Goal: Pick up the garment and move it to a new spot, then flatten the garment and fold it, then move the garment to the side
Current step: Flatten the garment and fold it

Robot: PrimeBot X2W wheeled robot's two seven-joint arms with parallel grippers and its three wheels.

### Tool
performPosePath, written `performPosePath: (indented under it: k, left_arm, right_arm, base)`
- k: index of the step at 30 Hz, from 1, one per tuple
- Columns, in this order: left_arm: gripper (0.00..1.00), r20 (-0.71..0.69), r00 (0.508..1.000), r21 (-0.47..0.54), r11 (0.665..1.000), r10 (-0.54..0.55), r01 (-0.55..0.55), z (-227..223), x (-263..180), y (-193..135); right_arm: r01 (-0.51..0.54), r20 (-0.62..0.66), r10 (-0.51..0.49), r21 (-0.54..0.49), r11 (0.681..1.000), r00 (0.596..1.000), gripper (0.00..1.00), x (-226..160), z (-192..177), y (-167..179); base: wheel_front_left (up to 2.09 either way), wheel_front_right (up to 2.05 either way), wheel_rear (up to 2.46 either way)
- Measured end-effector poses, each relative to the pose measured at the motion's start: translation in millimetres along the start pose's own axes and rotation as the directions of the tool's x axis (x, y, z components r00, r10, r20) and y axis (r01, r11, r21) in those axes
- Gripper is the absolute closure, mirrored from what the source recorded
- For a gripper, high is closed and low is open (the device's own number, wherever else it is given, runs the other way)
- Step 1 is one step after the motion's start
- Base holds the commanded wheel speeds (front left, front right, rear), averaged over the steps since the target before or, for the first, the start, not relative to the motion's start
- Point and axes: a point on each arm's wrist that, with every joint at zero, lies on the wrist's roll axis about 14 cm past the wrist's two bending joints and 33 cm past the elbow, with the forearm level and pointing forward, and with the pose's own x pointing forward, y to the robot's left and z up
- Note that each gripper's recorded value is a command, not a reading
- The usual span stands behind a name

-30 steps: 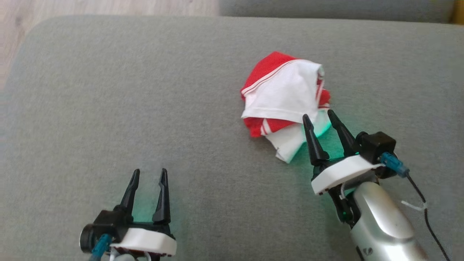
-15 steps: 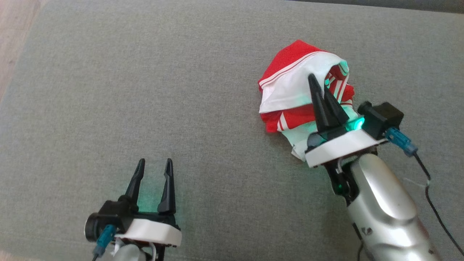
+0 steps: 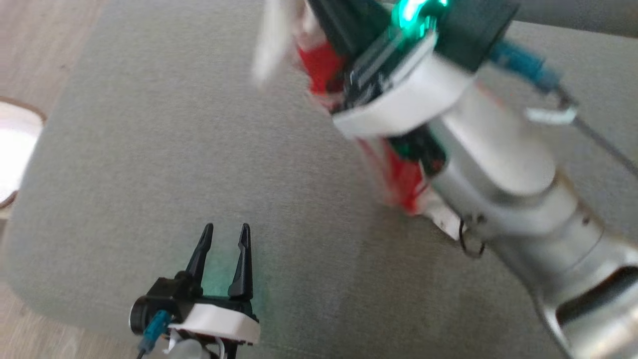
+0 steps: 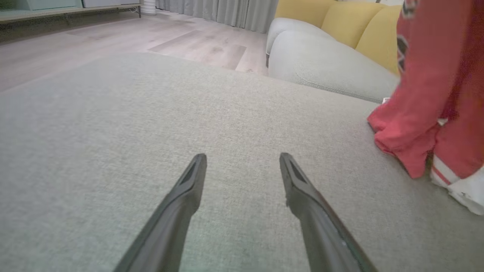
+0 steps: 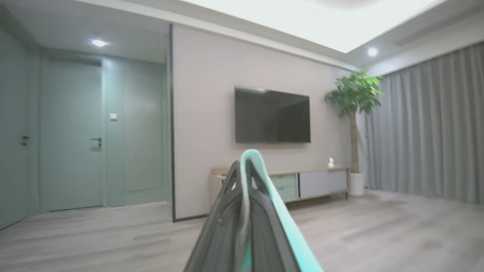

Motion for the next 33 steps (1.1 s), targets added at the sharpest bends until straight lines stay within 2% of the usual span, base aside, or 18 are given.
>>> performPosePath:
  k: [4,8,11,14,15,17,19,22,26,30,33]
  left_arm:
    - [0.0,0.002,0.999,-0.009,0.999,0.046,-0.046,0,-12,13]
    - [0.0,0.005,0.996,-0.023,0.996,0.087,-0.086,-1,-24,24]
    - [0.0,0.002,0.995,-0.028,0.995,0.097,-0.097,-4,-30,26]
    - [0.0,-0.003,0.996,-0.029,0.995,0.091,-0.092,-6,-30,25]
    - [0.0,-0.007,0.997,-0.03,0.996,0.082,-0.082,-7,-29,22]
    - [0.0,-0.015,0.997,-0.03,0.997,0.07,-0.07,-9,-27,18]
    - [0.0,-0.019,0.998,-0.03,0.998,0.051,-0.052,-10,-24,14]
    - [0.0,-0.022,0.999,-0.027,0.999,0.032,-0.033,-10,-18,9]
    - [0.0,-0.028,1.0,-0.014,1.0,-0.005,0.004,-11,-9,-1]
    - [0.0,-0.021,0.998,-0.002,0.999,-0.052,0.052,-7,3,-13]
    - [0.0,-0.016,0.997,0.002,0.997,-0.082,0.082,-5,11,-21]
  right_arm:
    - [-0.086,0.13,0.094,-0.064,0.994,0.987,1.0,39,56,14]
    - [-0.094,0.264,0.132,-0.152,0.984,0.955,1.0,63,117,16]
    - [-0.07,0.291,0.131,-0.209,0.975,0.948,1.0,64,137,7]
    - [0.005,0.261,0.061,-0.244,0.97,0.963,1.0,49,133,-27]
    - [0.067,0.199,-0.016,-0.257,0.964,0.98,1.0,28,114,-57]
    - [0.126,0.102,-0.104,-0.25,0.96,0.989,1.0,-1,82,-83]
    - [0.183,-0.028,-0.195,-0.235,0.955,0.98,1.0,-39,38,-105]
    - [0.295,-0.219,-0.335,-0.193,0.936,0.916,1.0,-112,-24,-129]
    - [0.454,-0.41,-0.476,-0.156,0.877,0.778,1.0,-209,-79,-142]
    - [0.578,-0.502,-0.557,-0.132,0.806,0.662,1.0,-276,-103,-137]
    - [0.648,-0.506,-0.607,-0.117,0.752,0.613,1.0,-301,-102,-137]
  base:
    - [0.0,0.0,0.0]
    - [0.0,0.0,0.0]
    - [0.0,0.0,0.0]
    - [0.0,0.0,0.0]
    - [0.0,0.0,0.0]
    - [0.0,0.0,0.0]
    - [0.0,0.0,0.0]
    - [0.0,0.0,0.0]
    - [0.0,0.0,0.0]
    - [0.0,0.0,0.0]
    - [0.0,0.0,0.0]
